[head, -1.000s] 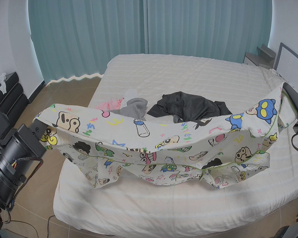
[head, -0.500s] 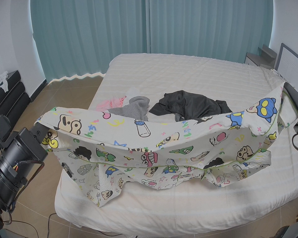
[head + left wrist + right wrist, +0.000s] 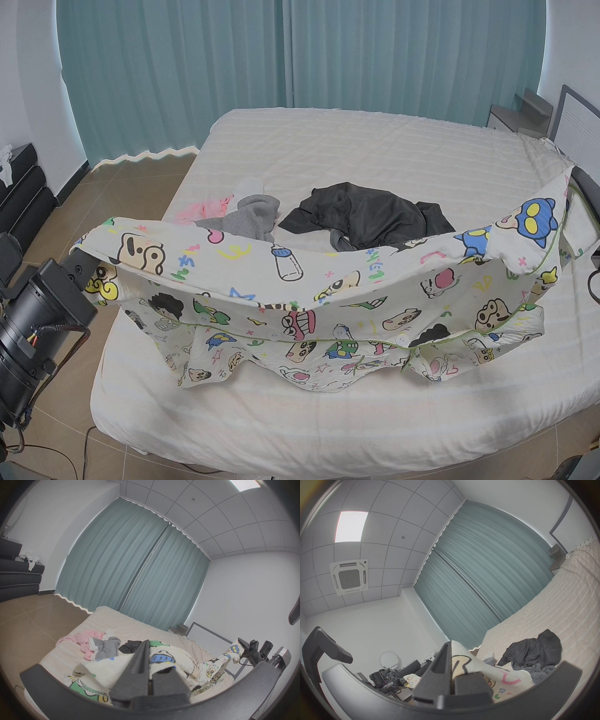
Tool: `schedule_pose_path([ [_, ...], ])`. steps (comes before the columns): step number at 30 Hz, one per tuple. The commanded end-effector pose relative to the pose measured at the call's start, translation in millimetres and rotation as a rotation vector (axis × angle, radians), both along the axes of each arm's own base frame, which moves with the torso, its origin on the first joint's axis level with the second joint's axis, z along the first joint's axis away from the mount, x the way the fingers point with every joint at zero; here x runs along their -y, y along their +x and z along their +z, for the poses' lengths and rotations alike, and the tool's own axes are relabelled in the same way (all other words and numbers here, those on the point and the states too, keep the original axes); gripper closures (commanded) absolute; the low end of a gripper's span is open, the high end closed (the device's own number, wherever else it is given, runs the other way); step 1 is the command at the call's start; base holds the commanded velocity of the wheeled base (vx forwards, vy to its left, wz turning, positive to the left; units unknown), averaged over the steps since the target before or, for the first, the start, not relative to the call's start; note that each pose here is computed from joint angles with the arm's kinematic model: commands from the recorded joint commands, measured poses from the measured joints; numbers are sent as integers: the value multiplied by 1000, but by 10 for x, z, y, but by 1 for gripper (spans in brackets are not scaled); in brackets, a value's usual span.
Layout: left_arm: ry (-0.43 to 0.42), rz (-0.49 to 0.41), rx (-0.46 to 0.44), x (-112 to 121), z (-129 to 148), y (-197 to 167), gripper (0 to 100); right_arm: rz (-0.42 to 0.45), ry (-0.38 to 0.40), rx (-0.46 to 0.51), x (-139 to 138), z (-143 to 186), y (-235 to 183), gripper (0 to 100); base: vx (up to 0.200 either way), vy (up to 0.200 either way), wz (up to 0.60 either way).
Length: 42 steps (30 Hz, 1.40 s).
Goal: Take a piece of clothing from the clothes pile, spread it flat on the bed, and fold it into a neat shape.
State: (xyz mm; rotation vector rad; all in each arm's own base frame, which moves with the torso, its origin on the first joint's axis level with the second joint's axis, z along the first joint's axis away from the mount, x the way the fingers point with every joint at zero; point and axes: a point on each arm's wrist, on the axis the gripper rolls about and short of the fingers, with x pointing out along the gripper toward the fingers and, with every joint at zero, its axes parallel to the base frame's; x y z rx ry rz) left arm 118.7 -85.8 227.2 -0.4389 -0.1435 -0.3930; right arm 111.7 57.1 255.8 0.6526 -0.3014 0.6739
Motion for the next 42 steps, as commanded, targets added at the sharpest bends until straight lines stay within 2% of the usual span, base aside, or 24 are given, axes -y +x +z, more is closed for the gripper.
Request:
schedule_pose_path([
  [1,-1,-1,3,-3,5,-5,100,0,0,2,0,4,-1,100,0,-200,0],
  [42,6,-1,-7,3,-23,-1,100,9,-8,-7,-12,-25,1,100,0,-200,0],
])
